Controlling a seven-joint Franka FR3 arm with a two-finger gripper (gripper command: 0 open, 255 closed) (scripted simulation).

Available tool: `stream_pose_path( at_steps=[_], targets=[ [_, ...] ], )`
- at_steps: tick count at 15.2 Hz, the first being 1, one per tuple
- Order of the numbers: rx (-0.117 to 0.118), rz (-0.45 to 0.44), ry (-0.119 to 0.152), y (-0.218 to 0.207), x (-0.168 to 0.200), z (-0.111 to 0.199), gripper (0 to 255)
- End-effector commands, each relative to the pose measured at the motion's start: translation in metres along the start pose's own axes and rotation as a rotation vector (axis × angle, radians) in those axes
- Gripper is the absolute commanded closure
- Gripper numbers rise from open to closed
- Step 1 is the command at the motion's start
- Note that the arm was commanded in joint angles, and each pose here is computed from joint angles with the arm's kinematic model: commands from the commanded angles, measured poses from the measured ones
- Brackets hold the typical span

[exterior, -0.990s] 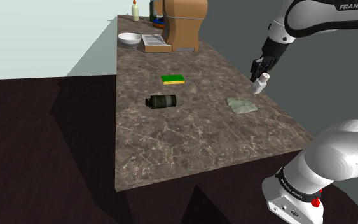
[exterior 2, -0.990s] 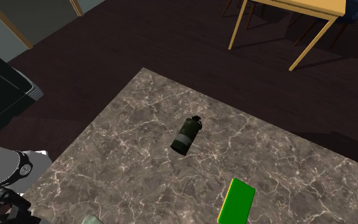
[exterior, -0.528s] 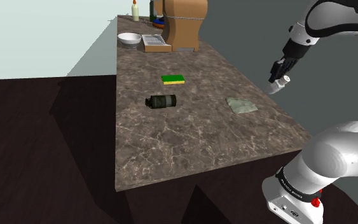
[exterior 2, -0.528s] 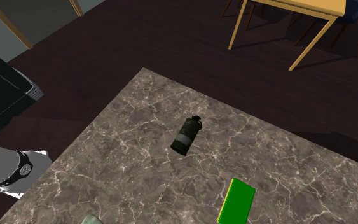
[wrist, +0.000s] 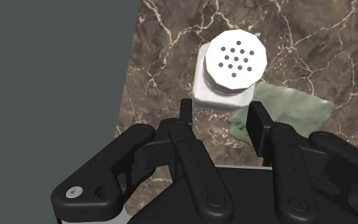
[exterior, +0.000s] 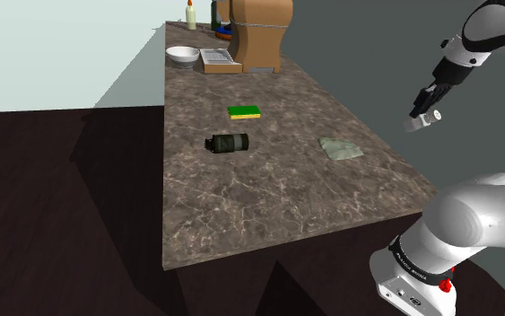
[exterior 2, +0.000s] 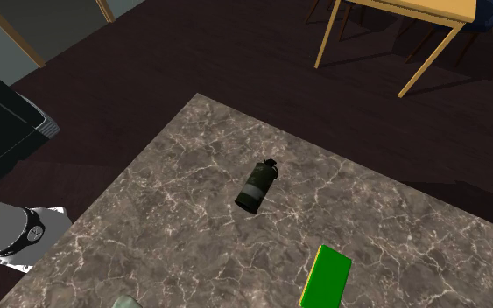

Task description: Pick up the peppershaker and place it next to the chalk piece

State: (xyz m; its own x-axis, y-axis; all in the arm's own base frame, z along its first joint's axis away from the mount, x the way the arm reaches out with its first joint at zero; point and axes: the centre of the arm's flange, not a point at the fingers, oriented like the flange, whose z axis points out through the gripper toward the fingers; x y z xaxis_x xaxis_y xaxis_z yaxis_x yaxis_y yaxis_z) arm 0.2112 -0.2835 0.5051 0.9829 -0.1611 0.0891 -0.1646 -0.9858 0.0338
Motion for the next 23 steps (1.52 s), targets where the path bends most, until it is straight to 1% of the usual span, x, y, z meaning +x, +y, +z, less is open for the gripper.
stream_pose_path(
  at_steps=[1, 23],
  targets=[
    [-0.001, -0.001, 0.0, 0.022, -0.012, -0.003, 255],
    [-0.001, -0.001, 0.0, 0.018, -0.022, 0.112, 255]
  ],
)
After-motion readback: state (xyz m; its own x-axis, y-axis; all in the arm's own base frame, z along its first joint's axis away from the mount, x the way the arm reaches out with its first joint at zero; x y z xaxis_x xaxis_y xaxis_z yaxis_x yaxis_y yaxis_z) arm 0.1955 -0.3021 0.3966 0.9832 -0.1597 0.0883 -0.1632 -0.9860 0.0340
